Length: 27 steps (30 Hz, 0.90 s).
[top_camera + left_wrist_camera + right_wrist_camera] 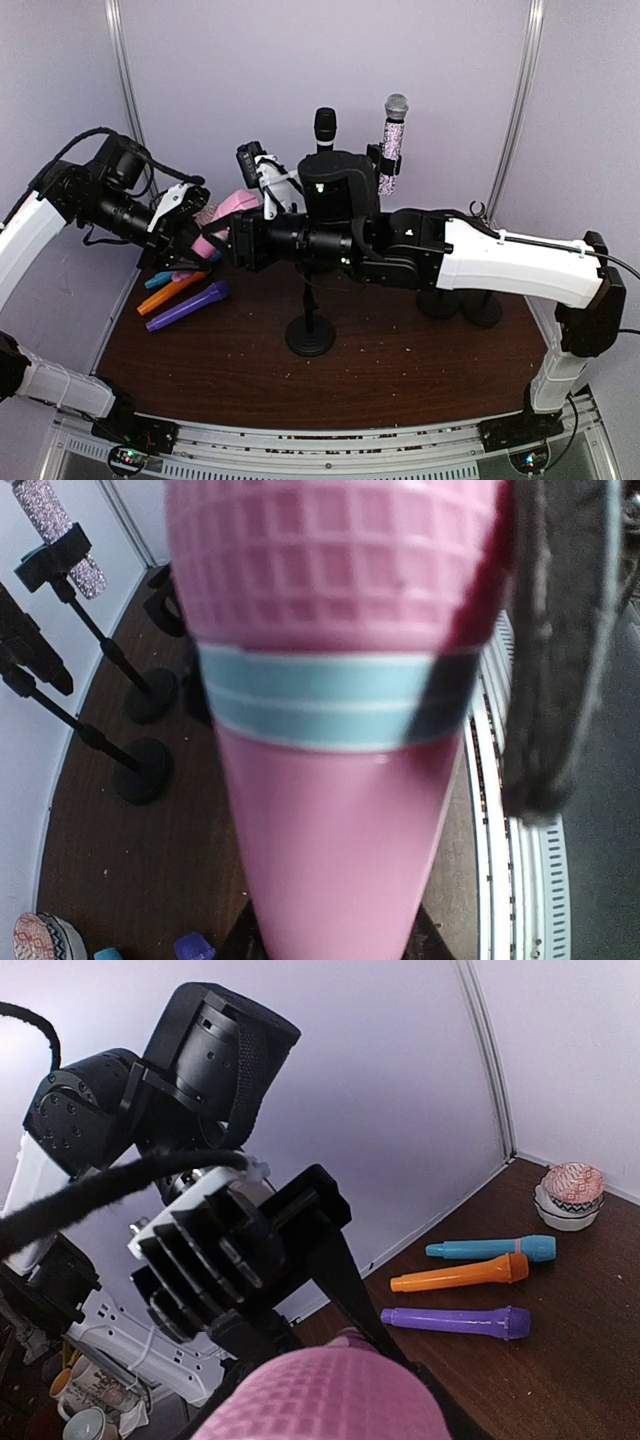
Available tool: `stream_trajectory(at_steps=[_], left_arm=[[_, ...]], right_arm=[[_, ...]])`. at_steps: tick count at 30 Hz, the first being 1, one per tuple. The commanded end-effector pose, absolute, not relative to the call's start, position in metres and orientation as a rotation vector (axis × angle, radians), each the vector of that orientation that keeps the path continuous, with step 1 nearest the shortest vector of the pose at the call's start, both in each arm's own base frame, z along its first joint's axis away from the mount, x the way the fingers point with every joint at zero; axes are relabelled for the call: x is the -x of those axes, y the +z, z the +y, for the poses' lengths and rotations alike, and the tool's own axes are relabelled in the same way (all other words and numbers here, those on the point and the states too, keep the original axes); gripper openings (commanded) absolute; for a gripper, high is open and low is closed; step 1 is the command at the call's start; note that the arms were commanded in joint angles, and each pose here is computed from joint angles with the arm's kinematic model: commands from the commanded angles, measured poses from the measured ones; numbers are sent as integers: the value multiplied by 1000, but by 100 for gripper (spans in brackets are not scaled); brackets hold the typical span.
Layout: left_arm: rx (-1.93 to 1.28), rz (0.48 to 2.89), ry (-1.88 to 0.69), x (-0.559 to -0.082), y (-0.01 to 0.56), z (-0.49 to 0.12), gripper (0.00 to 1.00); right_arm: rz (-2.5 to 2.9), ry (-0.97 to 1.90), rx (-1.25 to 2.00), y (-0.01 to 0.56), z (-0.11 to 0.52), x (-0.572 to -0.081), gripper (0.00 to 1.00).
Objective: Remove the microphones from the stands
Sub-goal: Pass from the right arm to the left, then place the microphone at the corner of the board.
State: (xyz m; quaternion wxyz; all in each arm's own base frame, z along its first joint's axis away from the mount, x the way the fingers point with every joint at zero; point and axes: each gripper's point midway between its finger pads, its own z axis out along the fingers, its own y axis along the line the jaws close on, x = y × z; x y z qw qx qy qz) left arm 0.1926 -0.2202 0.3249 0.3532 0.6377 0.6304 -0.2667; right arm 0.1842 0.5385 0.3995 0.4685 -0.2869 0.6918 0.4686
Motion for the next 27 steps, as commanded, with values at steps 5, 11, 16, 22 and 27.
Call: stream_trajectory(at_steps=[5,11,16,22,27], left_arm=[[-1612,1691,-618,-204,311,-214,0],[-1524,1822,-500,-227,278,-182,0],[-1461,2023,-373,-251,223,-141,0],[-1442,2192,-229,-266,148,-116,0],[-1429,2341,-21,-286,92,-88,0]], right_arm=[[1614,1158,647,429,520,-189,52],[1575,1082,598,448,473,-186,71],[1551,997,533,463,424,-181,100],[1552,929,263,481,343,-194,100],[1605,946,268,433,316,-195,100]])
